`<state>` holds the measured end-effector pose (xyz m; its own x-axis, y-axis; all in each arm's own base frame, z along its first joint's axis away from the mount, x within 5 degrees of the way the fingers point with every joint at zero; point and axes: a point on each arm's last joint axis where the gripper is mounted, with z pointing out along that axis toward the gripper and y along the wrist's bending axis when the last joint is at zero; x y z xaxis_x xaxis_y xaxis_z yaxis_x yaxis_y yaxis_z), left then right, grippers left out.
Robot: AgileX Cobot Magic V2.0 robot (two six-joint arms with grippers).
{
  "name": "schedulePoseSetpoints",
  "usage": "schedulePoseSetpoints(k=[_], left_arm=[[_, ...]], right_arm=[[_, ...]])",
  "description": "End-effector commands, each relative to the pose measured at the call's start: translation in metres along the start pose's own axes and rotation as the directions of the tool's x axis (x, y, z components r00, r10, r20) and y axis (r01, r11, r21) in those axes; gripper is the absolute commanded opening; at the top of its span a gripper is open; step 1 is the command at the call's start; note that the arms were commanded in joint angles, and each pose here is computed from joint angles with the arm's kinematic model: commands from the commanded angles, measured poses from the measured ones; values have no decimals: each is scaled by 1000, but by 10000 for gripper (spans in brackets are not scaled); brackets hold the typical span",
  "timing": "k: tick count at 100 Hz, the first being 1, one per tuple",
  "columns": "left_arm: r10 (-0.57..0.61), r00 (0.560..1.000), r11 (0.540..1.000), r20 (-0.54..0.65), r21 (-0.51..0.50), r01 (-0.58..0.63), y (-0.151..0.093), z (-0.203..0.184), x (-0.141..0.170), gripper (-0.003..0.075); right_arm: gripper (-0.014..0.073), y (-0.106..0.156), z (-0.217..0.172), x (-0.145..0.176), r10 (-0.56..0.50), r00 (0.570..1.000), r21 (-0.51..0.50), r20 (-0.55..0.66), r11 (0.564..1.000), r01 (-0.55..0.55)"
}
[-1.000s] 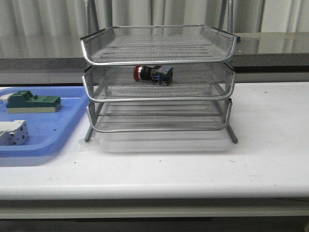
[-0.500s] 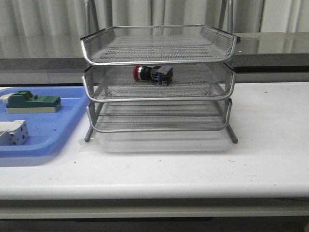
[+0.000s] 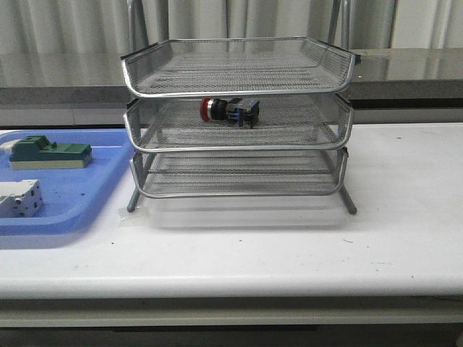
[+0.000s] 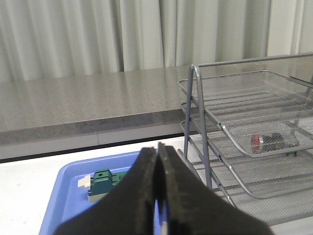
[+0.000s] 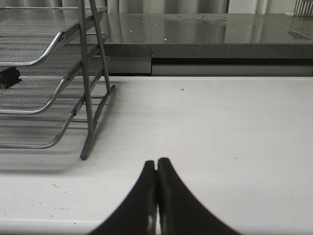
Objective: Place button on rack with both arms
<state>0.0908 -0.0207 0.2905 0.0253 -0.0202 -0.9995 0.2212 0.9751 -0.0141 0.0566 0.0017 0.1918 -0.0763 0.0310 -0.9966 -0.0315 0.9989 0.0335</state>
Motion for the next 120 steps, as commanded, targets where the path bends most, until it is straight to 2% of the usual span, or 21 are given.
schedulePoseSetpoints(k=[1, 59, 71, 87, 101, 120], left_arm=[[-3, 998, 1000, 56, -27, 4, 2, 0, -12, -20], [-3, 998, 1000, 56, -27, 4, 2, 0, -12, -20], [90, 994, 996, 61, -25, -89, 2, 0, -13, -20], [95, 992, 995, 86, -22, -93, 1, -2, -15, -20], [90, 992, 995, 91, -57, -85, 4, -4, -14, -20], [101, 990, 988, 102, -129, -87, 10, -17, 4, -20]], right_arm=[[-60, 0, -2, -8, -9, 995, 2, 98, 1000, 9], [-60, 0, -2, -8, -9, 995, 2, 98, 1000, 9], [-60, 0, -2, -8, -9, 995, 2, 98, 1000, 9], [-60, 0, -2, -8, -9, 995, 2, 98, 1000, 9], [-60, 0, -2, -7, -9, 995, 2, 97, 1000, 9], [-60, 0, -2, -7, -9, 995, 2, 97, 1000, 9]])
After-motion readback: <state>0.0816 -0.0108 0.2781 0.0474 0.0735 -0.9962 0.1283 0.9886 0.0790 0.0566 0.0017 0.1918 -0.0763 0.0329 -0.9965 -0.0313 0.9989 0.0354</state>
